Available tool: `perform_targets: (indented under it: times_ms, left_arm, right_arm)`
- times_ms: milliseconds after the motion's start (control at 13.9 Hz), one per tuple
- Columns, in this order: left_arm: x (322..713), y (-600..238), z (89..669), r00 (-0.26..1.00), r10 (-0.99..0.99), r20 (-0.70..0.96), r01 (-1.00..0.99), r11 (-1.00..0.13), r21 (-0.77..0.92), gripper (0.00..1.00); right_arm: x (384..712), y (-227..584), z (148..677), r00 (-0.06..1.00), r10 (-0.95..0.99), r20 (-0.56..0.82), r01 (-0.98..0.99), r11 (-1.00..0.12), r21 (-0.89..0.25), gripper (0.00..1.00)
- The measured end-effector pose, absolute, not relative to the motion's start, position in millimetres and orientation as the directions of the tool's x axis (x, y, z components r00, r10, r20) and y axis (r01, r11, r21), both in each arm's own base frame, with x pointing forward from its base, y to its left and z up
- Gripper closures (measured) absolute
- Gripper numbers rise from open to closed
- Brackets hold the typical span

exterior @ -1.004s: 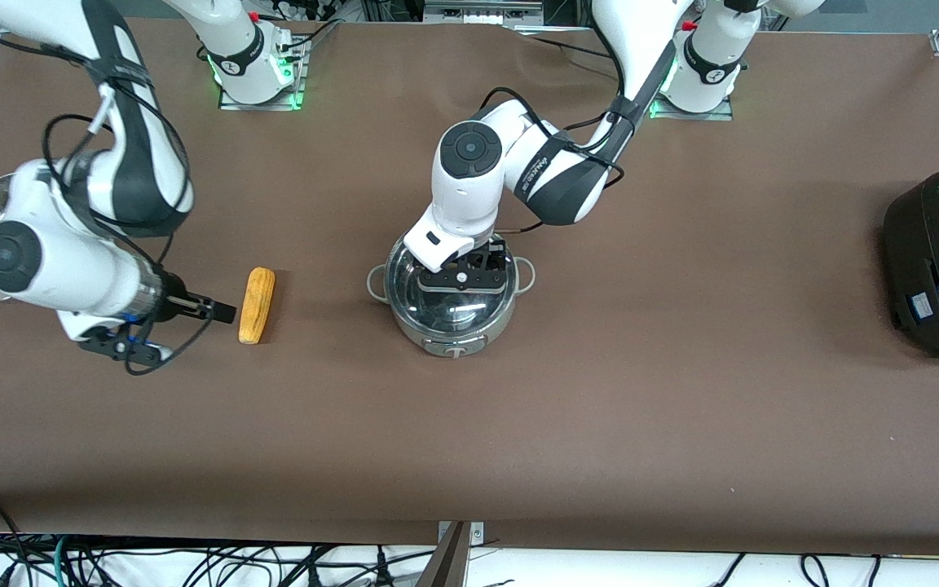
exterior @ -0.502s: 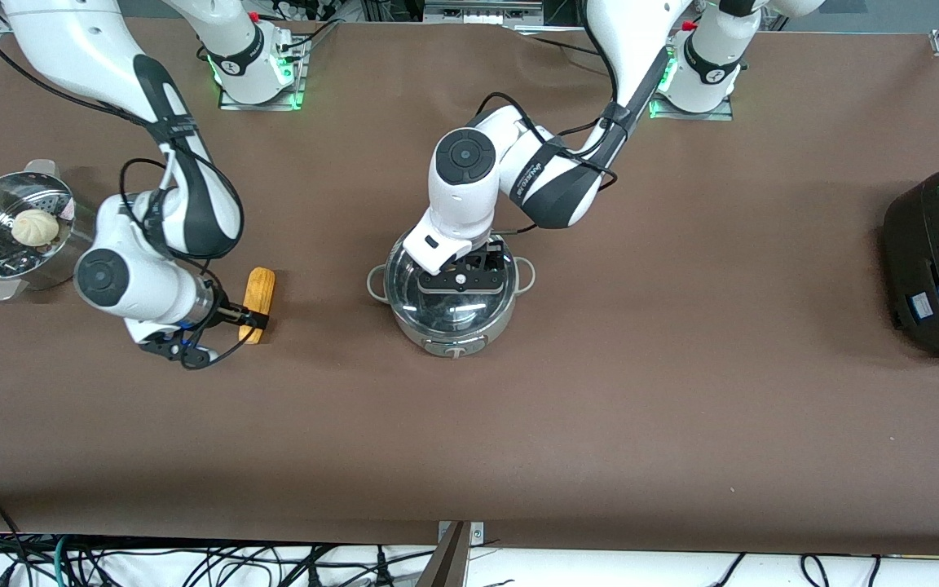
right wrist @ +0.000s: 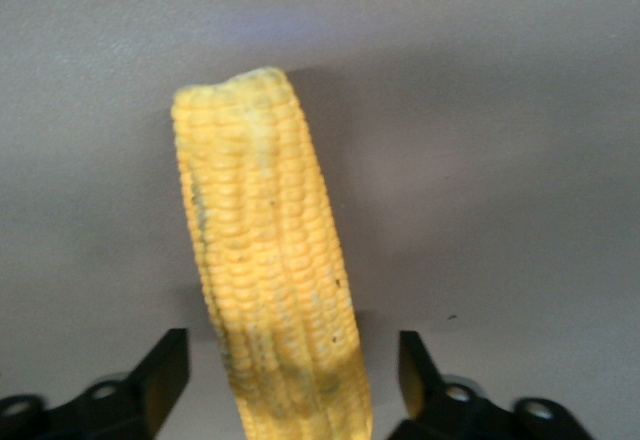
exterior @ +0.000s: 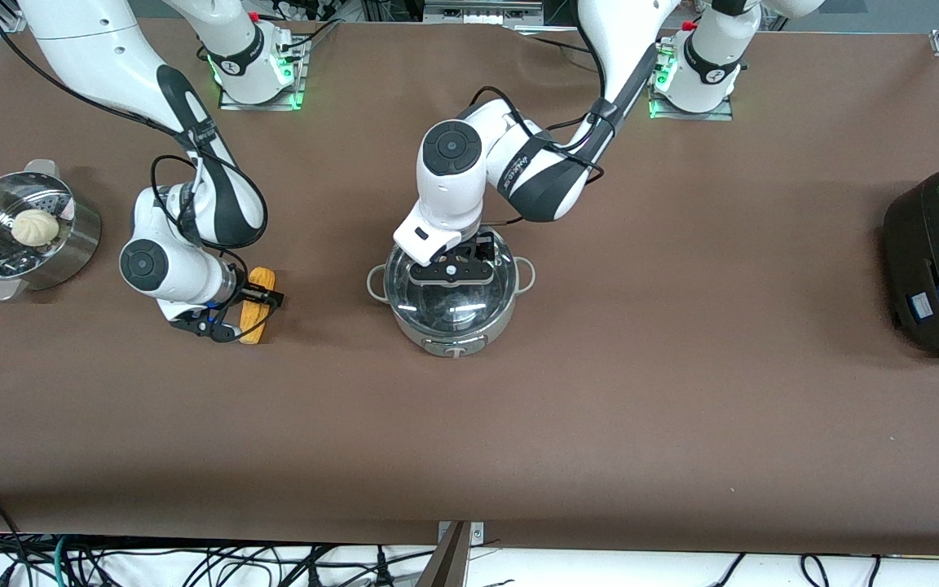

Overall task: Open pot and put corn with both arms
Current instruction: 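Close the right gripper on the yellow corn cob and lift it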

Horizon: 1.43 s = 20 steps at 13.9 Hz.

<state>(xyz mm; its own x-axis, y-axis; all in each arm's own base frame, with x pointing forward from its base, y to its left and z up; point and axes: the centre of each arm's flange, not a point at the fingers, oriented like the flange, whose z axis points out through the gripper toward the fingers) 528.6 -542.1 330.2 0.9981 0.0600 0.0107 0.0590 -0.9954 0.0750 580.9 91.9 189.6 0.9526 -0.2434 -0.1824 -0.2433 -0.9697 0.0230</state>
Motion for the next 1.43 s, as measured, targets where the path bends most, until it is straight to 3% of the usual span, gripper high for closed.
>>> perform_targets:
  times_ms: [143,215,430,574,861,1148,1435]
  left_arm:
    - [529.0,-541.7,329.9,0.998,0.063,0.011,0.062,-0.995,0.074,0.05]
    - [529.6,-540.2,330.6,0.998,0.064,0.010,0.063,-0.996,0.068,0.13]
    - [530.9,-539.9,334.9,0.998,0.066,0.012,0.065,-0.996,0.068,0.24]
    - [530.9,-540.1,335.3,0.998,0.065,0.011,0.064,-0.996,0.068,0.26]
    - [530.5,-539.8,334.6,0.998,0.065,0.008,0.065,-0.996,0.064,0.22]
    - [529.0,-538.5,333.2,0.998,0.065,-0.006,0.065,-0.997,0.048,0.15]
    - [528.0,-537.8,333.6,0.998,0.066,-0.015,0.066,-0.997,0.038,0.16]
  right_arm:
    - [579.9,96.2,189.0,0.954,-0.235,-0.184,-0.235,-0.972,0.023,0.42]
    - [580.2,97.0,189.5,0.955,-0.233,-0.183,-0.232,-0.972,0.023,0.51]
    - [584.0,98.3,197.1,0.950,-0.227,-0.216,-0.225,-0.974,0.032,0.57]
    - [595.7,99.7,218.1,0.940,-0.224,-0.258,-0.221,-0.974,0.043,0.67]
    - [623.9,96.4,278.9,0.928,-0.224,-0.299,-0.218,-0.974,0.052,0.67]
    - [634.3,95.3,297.3,0.936,-0.220,-0.276,-0.216,-0.975,0.046,0.67]
    - [643.9,86.8,315.4,0.947,-0.203,-0.250,-0.191,-0.979,0.073,0.67]
